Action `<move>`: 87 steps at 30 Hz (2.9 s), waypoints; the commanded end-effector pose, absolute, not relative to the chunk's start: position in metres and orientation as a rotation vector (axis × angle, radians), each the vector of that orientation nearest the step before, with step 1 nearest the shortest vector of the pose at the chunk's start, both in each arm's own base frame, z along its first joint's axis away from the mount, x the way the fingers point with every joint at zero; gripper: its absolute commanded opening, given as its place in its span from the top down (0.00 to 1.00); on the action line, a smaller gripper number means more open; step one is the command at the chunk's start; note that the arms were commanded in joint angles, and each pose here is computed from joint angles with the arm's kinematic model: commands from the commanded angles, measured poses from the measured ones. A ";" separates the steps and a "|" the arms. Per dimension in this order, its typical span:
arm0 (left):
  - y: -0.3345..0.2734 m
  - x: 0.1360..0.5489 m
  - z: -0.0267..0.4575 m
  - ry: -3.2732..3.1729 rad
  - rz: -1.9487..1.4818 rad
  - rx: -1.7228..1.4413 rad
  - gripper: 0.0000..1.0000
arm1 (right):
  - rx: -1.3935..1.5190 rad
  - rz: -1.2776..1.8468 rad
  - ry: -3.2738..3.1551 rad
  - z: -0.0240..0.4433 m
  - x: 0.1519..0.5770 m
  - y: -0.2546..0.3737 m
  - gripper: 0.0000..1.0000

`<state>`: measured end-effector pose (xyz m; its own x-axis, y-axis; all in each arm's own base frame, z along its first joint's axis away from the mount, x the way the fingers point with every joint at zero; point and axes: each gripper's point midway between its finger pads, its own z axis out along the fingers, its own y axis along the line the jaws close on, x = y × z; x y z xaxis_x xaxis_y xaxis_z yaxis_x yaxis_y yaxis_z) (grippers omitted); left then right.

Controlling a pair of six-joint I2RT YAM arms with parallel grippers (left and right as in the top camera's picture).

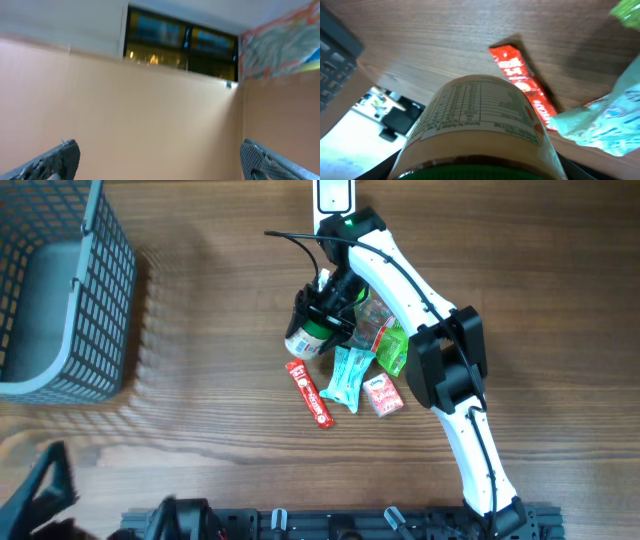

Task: Scan the item barcode
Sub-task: 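Lift the jar and carry it up to the scanner, then hold the jar in front of the scanner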

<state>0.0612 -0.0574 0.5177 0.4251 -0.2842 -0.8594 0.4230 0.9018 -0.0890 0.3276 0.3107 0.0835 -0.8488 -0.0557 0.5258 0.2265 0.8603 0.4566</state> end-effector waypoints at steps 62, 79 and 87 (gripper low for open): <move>-0.056 0.085 0.321 1.882 -0.518 -0.064 0.00 | 0.080 -0.166 -4.344 0.212 0.612 0.239 0.52; -0.056 0.085 0.319 1.889 -0.518 -0.066 0.00 | 0.180 0.040 -4.315 0.147 0.628 0.241 0.55; -0.056 0.085 0.319 1.889 -0.518 -0.066 0.00 | 0.190 0.063 -4.274 0.125 0.627 0.242 0.56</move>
<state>0.0867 -0.0558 0.3185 -0.3865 -0.2999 -0.8721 0.1895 0.8997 -0.3934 0.6263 0.2405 0.1321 -0.4151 -0.0757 -0.9066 -0.0657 0.9964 -0.0531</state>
